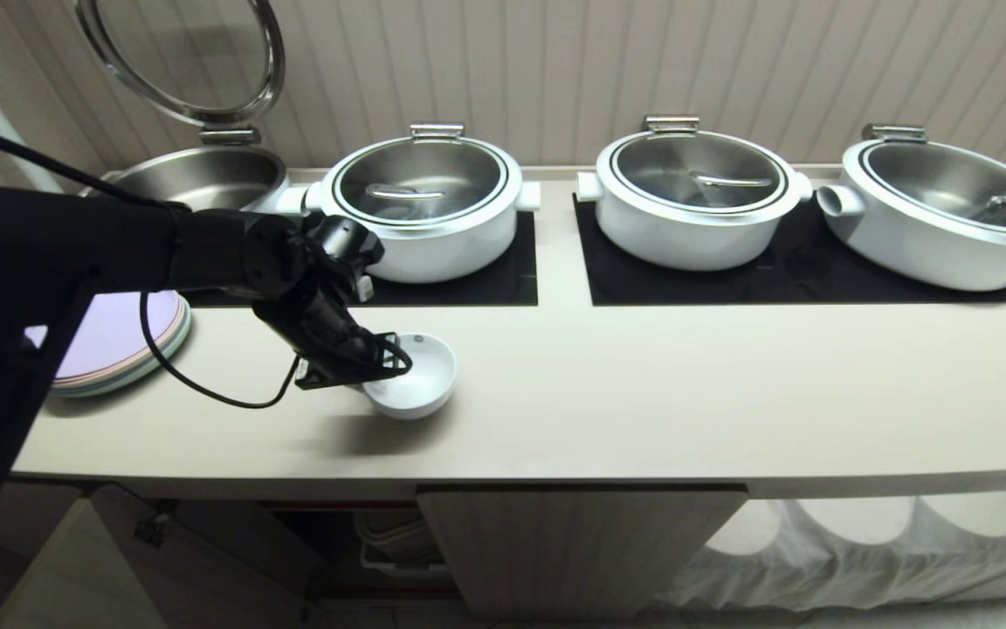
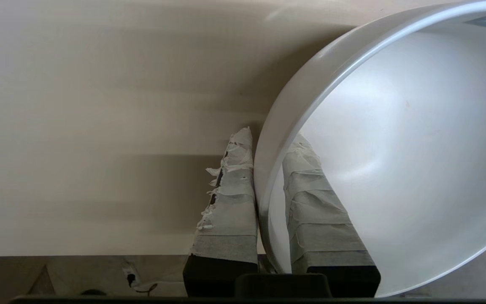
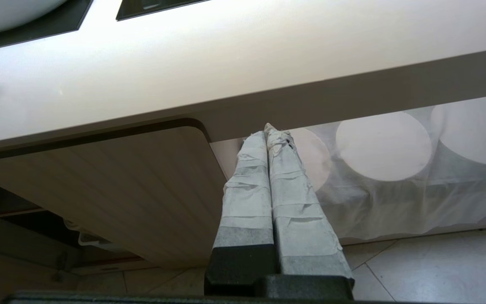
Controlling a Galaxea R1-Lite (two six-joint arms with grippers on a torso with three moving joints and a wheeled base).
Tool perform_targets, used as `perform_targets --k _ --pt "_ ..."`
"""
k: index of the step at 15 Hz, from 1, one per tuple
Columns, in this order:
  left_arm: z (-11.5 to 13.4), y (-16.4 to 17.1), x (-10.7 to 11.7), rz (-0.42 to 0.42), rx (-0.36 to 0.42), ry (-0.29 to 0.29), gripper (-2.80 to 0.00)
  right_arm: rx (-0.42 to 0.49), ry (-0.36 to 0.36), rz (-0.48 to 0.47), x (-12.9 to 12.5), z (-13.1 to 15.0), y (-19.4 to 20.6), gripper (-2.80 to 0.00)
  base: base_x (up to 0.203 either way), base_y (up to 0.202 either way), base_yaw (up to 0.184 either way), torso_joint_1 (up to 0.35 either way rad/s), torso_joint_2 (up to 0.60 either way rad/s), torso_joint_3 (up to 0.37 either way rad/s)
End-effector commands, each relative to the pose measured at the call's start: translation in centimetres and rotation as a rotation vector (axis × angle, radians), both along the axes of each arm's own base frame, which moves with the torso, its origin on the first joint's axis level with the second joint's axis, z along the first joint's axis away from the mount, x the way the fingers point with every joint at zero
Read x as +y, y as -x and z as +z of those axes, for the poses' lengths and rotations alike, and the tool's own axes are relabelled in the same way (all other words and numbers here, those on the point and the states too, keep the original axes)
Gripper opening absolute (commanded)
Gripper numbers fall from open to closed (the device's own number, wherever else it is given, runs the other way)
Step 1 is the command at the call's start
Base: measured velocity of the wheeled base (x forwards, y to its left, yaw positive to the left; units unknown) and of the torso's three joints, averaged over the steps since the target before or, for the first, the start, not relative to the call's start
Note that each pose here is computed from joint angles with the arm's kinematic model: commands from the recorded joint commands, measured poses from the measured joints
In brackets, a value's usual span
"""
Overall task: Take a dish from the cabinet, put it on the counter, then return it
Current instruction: Pick up the bowl from the table
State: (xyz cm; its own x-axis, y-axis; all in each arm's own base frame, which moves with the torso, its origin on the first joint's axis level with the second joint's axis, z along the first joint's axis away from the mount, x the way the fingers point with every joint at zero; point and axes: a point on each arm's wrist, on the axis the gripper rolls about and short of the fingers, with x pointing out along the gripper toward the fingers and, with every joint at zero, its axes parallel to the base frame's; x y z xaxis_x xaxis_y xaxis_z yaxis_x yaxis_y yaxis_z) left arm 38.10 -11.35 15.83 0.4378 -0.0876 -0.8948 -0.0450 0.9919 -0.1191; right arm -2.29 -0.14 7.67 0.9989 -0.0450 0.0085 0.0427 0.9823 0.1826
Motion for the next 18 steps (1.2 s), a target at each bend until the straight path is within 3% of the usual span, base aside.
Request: perform_targets --k 1,12,18 --pt "0.1 0.1 0.0 0.02 0.006 0.006 -2.8 -0.001 -0.001 0.001 0.0 0.0 0.0 -2.8 0.0 0.0 0.0 0.0 0.0 0.0" --pt "4.0 2.0 0.5 0.11 -0.073 0.098 -2.8 -0.001 -0.001 0.001 0.0 0.0 0.0 -2.8 0.0 0.0 0.0 0.0 0.0 0.0" --pt "5.0 5.6 1.8 0.123 -0.055 0.095 -2.8 -0.001 -0.001 0.001 0.0 0.0 0.0 -2.8 0.0 0.0 0.0 0.0 0.0 0.0"
